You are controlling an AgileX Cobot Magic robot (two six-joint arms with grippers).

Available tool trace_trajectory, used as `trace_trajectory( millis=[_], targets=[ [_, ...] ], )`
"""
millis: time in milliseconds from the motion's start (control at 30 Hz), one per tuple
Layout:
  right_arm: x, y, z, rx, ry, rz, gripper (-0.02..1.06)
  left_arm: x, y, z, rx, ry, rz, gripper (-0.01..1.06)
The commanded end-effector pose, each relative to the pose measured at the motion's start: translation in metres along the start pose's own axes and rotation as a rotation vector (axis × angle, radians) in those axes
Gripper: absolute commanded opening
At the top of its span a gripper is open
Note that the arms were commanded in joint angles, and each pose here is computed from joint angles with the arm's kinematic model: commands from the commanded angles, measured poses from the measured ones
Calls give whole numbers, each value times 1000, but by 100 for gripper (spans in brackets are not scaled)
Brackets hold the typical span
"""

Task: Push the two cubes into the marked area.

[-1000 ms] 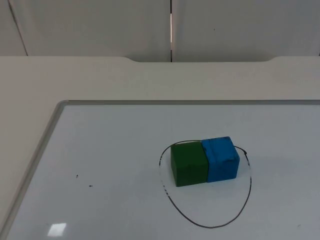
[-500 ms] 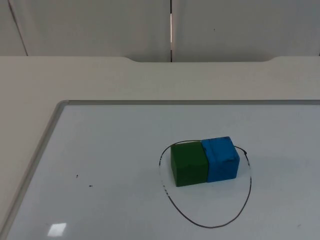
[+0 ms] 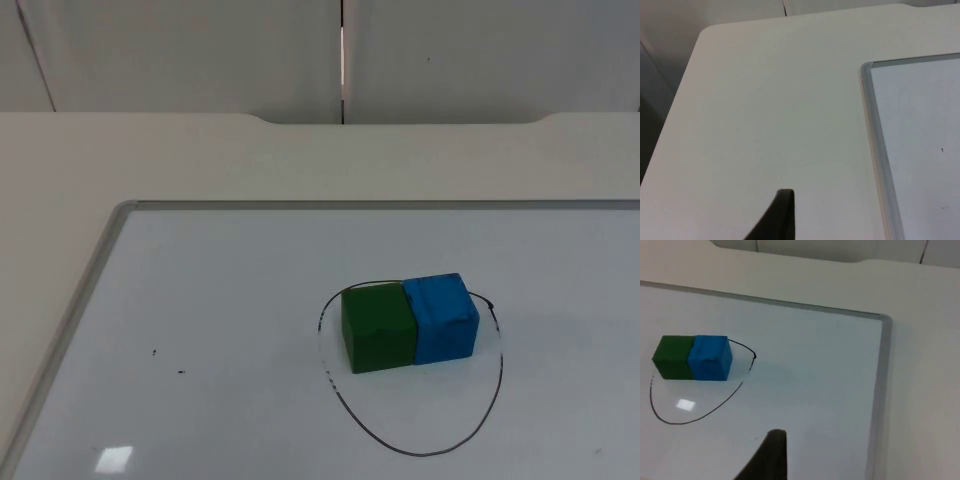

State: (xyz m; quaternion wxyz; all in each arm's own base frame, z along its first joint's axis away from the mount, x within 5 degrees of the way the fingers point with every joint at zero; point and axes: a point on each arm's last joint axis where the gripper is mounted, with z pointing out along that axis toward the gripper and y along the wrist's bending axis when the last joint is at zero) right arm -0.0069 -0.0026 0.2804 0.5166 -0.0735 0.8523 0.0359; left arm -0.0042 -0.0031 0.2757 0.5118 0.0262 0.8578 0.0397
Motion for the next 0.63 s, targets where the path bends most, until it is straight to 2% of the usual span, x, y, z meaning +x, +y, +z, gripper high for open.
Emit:
trace_trajectory(
  millis=[0, 333, 600],
  targets=[
    [0, 0, 0, 29, -6, 4, 105, 1, -1, 0, 8, 0, -8, 105],
    [0, 1, 0, 165, -3, 74, 105, 1, -1, 0, 8, 0, -8, 105],
    [0, 2, 0, 223, -2, 105, 105, 1, -1, 0, 8, 0, -8, 105]
  ],
)
